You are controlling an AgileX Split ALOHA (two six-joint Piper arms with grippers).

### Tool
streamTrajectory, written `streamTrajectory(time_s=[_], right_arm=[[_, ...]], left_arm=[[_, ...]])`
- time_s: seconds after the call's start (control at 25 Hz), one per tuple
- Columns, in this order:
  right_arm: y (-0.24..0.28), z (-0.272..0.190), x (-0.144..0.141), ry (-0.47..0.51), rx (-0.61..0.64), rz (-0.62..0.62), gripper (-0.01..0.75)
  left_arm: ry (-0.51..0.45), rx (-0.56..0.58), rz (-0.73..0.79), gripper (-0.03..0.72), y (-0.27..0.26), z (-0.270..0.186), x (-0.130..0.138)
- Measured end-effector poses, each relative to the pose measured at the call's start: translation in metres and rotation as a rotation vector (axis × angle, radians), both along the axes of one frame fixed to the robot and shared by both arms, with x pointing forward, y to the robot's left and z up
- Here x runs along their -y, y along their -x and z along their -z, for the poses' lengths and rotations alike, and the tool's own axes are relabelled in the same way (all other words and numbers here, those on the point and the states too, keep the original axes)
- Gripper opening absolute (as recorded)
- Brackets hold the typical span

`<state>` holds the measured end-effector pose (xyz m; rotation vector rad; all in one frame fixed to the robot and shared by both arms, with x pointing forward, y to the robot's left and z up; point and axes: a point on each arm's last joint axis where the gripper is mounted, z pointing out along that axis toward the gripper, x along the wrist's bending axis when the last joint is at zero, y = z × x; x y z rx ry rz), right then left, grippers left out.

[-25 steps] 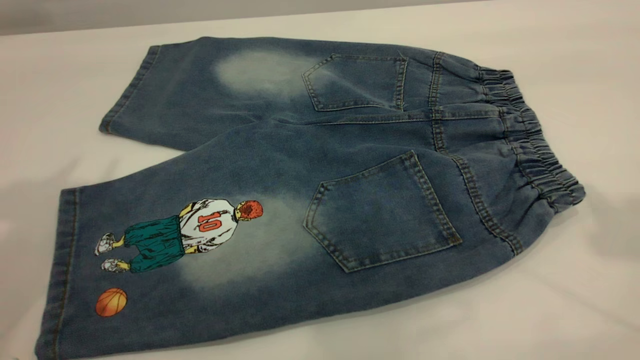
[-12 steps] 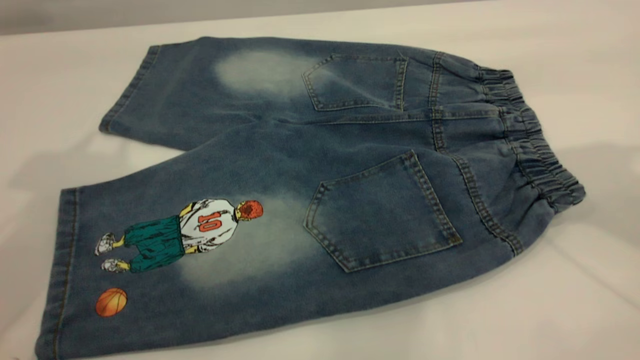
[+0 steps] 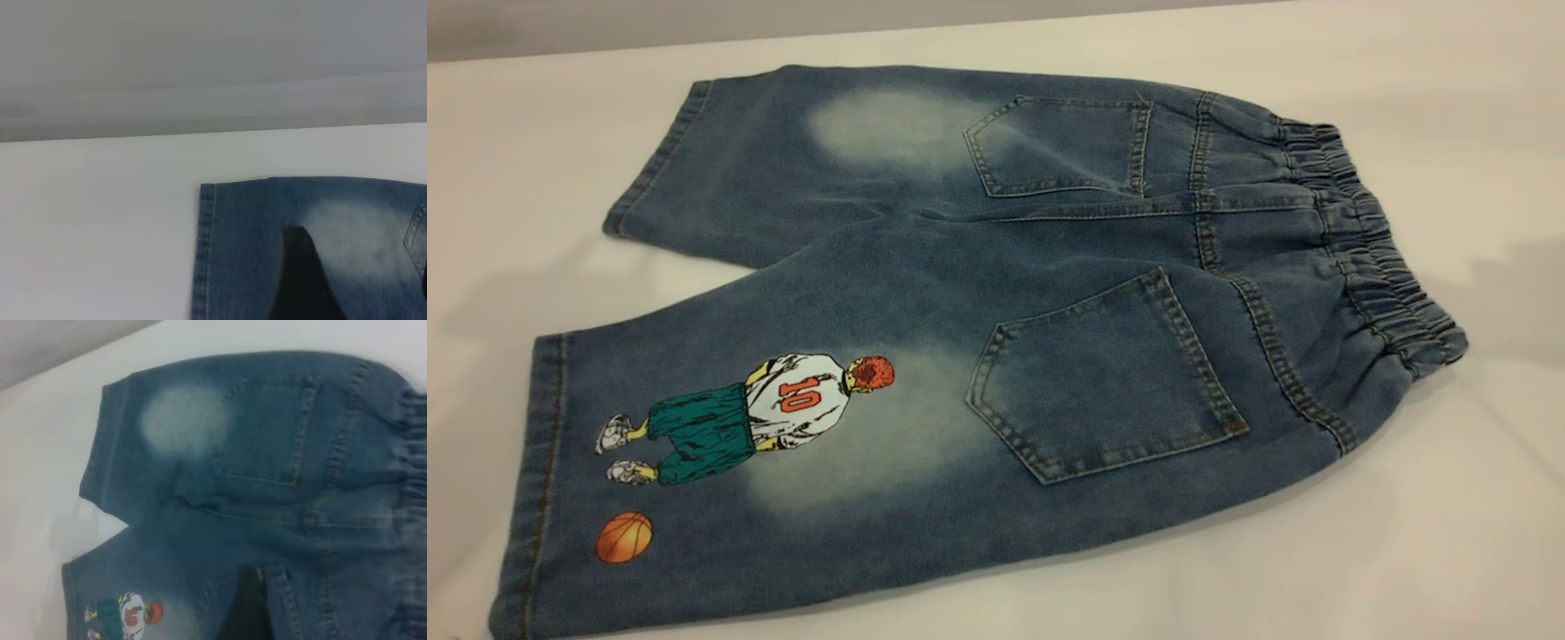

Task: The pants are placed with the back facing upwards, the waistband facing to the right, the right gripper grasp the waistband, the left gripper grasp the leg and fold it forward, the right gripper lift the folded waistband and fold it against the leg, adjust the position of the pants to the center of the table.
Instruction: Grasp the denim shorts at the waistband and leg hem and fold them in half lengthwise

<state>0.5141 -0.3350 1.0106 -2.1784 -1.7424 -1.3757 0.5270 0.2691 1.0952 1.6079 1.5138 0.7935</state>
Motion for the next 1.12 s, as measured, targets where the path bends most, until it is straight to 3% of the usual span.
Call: streamTrajectory(time_s=[0.16,0.32,0.88,1.12], right_arm=[[0.000,0.022,0.021,-0.049,-0.007,0.068,0.552],[0.003,0.050,0.019,-0.107,-0.061,0.039,0.552],[0.027,0.131,0.022,-0.028,-0.323,0.112,0.552],[0.027,0.153,0.020,-0.066,-0.362,0.096,0.552]], left_arm=[[-0.001,-0.012,0.001,0.397,0.001,0.001,0.000],[-0.004,-0.013,0.003,0.397,0.001,0.001,0.000],[0.019,-0.019,-0.003,0.397,0.001,0.001,0.001],[0.028,-0.022,-0.005,0.397,0.001,0.001,0.001]])
